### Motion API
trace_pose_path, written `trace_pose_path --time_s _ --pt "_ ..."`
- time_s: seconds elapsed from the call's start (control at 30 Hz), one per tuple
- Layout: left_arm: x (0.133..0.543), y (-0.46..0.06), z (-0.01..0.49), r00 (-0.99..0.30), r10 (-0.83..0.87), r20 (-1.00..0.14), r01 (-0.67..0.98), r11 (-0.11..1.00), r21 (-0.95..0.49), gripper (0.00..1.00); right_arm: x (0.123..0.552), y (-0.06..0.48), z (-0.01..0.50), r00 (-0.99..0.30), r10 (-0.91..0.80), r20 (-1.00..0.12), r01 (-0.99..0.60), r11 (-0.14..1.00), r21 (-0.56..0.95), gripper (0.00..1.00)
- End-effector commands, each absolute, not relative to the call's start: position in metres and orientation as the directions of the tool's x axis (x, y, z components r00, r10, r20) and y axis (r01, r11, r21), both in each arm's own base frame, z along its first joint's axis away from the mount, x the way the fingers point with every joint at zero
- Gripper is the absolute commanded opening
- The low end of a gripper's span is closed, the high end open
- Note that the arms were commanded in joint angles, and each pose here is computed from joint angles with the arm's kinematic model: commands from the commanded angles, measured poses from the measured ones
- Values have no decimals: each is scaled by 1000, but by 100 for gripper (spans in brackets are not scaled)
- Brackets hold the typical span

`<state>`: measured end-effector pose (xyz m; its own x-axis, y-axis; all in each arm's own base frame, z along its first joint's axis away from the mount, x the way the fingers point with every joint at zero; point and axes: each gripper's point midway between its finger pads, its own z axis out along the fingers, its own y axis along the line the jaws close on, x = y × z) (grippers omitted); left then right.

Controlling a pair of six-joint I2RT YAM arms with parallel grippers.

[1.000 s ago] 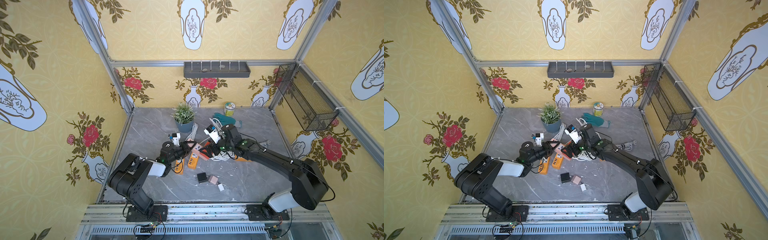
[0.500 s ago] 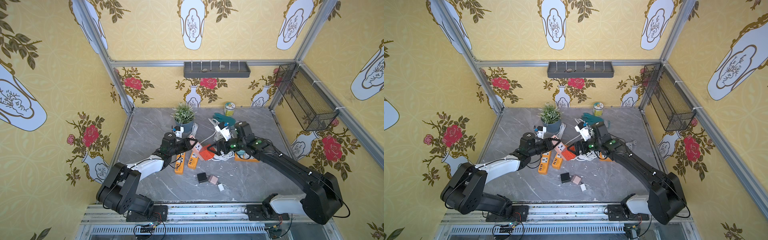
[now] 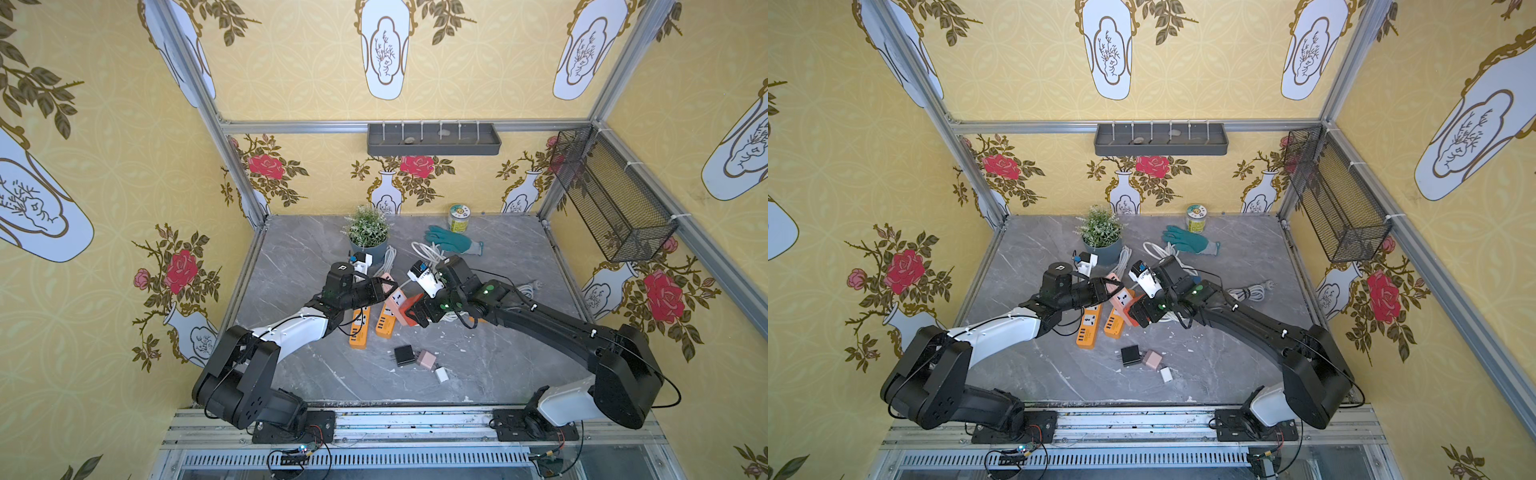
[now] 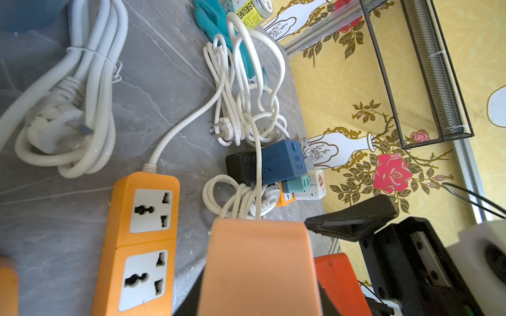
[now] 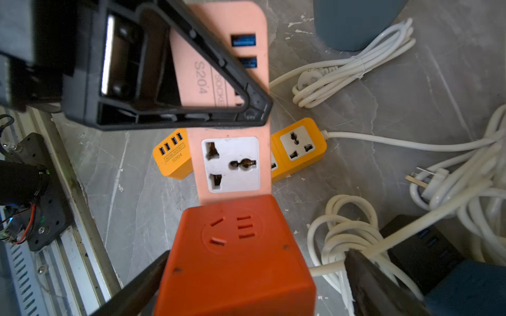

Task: Pull the plug off the socket
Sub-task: Remove the plug from the socket, then place the socket at the center of the board.

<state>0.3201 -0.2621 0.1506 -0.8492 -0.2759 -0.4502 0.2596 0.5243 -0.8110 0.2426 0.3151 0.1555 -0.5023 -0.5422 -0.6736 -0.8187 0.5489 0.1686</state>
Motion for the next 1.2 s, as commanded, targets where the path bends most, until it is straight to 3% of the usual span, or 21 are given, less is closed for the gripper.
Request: trace_pose_path --time_s 0.0,0.23,0.33,0.43,0.6,0.7,0.83,0.93,1.17 --pt "314 -268 161 -850 -241 -469 313 484 -817 1 249 302 155 -527 -531 -663 -804 565 186 100" --pt "312 -274 170 -846 -204 -492 364 454 -813 1 218 318 160 -508 -529 -680 -858 381 344 83" --pt "311 -277 173 -848 -192 -494 376 440 -816 1 218 321 153 -518 -543 -661 -853 384 353 72" --pt "313 -275 169 -849 -197 -490 362 458 -812 1 219 328 155 -503 -560 -659 -862 379 336 54" --pt "321 -252 133 -872 -206 -445 221 645 -732 1 240 318 161 -533 -536 -655 -821 515 246 31" --pt "320 -232 111 -883 -210 -420 133 746 -652 0 232 320 168 -541 -529 -654 -817 515 259 29" --pt "318 -228 105 -884 -184 -430 143 769 -623 0 224 330 184 -573 -502 -648 -810 466 356 28" --pt "319 -233 117 -861 -180 -476 202 737 -645 0 253 295 189 -685 -365 -631 -709 534 461 27" --pt "326 -242 162 -838 -279 -469 263 547 -795 0 213 292 208 -531 -373 -761 -818 459 346 29"
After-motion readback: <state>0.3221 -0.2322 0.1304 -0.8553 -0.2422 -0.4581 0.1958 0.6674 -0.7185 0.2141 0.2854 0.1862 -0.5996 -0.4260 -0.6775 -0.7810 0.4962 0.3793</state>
